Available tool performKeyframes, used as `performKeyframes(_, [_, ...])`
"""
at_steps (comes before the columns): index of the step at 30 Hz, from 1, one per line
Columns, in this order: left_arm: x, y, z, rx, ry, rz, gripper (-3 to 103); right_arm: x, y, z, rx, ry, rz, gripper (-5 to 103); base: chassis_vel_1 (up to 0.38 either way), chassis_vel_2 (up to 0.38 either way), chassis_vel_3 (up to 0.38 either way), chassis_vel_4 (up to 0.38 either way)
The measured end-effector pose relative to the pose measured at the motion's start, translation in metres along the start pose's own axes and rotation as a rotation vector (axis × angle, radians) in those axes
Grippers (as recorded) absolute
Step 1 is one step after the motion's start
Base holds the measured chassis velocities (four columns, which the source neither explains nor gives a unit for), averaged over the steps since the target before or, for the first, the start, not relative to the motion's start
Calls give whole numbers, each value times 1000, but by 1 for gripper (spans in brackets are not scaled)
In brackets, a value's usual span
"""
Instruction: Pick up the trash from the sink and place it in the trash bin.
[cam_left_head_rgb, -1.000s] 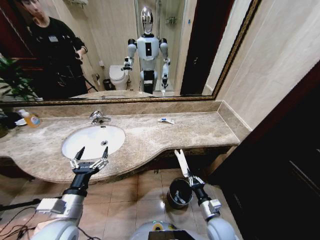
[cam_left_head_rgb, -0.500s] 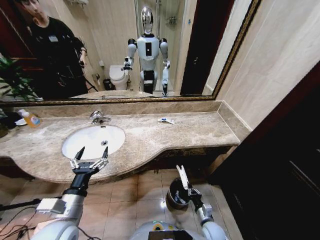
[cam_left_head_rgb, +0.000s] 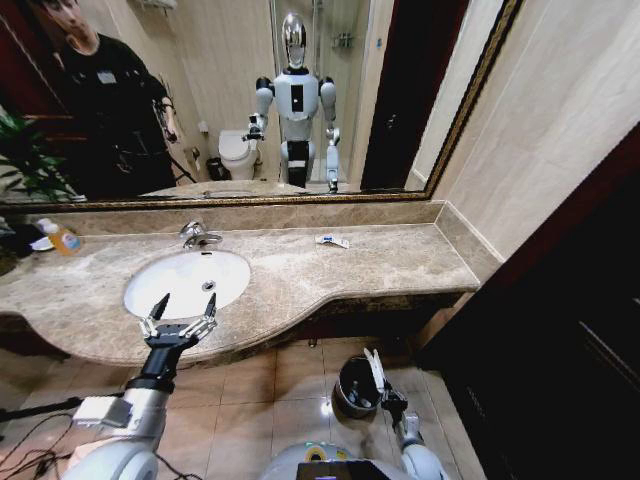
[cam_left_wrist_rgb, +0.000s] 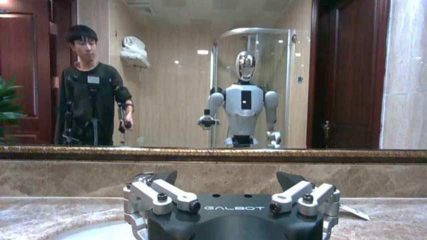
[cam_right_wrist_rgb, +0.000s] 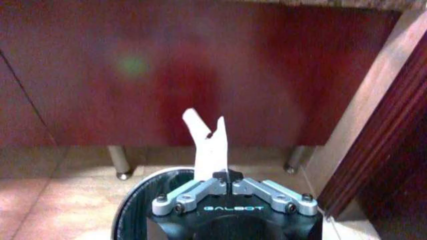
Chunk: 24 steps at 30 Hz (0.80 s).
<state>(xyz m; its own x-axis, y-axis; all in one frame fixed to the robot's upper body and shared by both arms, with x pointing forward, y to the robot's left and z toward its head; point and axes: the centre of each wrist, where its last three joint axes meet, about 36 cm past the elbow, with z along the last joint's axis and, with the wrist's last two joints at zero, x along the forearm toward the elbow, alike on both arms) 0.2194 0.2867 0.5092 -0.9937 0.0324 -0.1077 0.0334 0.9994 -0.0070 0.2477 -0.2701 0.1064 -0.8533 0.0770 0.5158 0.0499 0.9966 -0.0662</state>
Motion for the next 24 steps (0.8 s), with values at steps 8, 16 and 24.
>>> performKeyframes(8, [0, 0, 0, 0, 0, 0, 100, -18, 34, 1, -5, 1, -23, 0, 0, 0, 0, 0])
performKeyframes(16, [0, 0, 0, 0, 0, 0, 100, -28, 49, 5, 2, 27, -38, 0, 0, 0, 0, 0])
performKeyframes(24, [0, 0, 0, 0, 0, 0, 100, -26, 38, 7, 10, 31, -28, 0, 0, 0, 0, 0])
